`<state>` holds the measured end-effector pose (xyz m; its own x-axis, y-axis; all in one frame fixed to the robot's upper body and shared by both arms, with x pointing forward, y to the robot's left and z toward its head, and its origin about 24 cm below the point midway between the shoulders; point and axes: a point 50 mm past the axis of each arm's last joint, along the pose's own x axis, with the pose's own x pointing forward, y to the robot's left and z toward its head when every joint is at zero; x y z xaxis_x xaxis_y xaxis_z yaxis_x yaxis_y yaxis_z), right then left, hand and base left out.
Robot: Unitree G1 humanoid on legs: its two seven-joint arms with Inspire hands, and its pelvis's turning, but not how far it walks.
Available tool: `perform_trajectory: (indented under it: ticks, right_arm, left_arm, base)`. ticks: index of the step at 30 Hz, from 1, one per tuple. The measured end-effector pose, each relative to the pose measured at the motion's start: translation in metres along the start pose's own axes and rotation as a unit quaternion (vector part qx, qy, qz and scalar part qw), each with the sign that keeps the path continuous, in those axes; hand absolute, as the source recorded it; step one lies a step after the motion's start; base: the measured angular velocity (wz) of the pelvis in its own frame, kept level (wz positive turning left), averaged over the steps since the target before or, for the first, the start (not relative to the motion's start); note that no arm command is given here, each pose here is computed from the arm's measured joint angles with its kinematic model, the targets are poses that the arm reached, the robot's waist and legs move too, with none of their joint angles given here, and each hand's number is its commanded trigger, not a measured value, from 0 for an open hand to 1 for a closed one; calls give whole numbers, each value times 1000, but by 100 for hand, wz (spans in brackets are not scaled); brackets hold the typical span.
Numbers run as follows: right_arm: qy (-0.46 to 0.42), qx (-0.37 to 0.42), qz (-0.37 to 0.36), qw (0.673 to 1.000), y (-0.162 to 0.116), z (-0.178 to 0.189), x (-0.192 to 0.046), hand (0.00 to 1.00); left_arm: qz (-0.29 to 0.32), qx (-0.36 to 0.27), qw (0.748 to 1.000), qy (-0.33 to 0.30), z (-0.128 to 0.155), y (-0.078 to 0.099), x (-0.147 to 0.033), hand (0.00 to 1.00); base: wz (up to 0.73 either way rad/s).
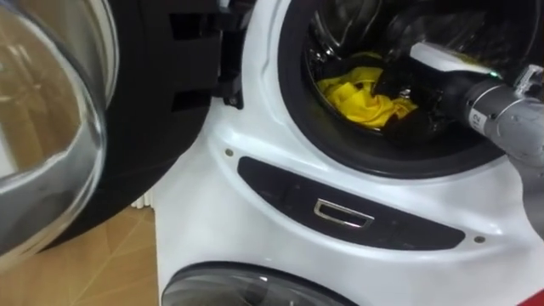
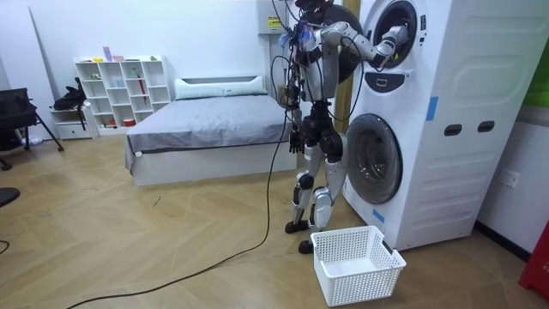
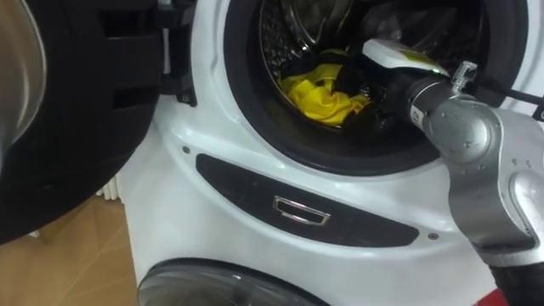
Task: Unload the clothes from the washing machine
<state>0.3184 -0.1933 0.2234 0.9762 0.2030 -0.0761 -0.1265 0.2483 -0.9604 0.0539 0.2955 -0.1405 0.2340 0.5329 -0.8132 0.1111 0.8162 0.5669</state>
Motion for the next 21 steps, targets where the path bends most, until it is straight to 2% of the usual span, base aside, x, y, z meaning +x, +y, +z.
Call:
perform_trajectory:
  ticks: [7, 11, 13, 16, 21]
  right_arm:
    - [-148, 15, -64, 987, -17, 52, -27, 100]
    - [-233, 65, -99, 965, -5, 70, -56, 100]
    - [-259, 102, -90, 956, 4, 71, -60, 100]
    - [-248, 152, -87, 953, 14, 59, -63, 100]
    - [-275, 190, -105, 937, 10, 56, -70, 100]
  left_arm:
    - [-4, 2, 999, 38, -33, -18, -7, 0]
    - [-9, -1, 999, 51, -45, -24, -11, 0]
    - [-8, -2, 999, 50, -46, -27, -12, 0]
    - [-12, -11, 999, 45, -45, -33, -14, 0]
    - [-1, -36, 998, 44, -47, -31, -14, 0]
  base:
    - [-23]
    - [-8]
    - [-6]
    - [0]
    - [-5]
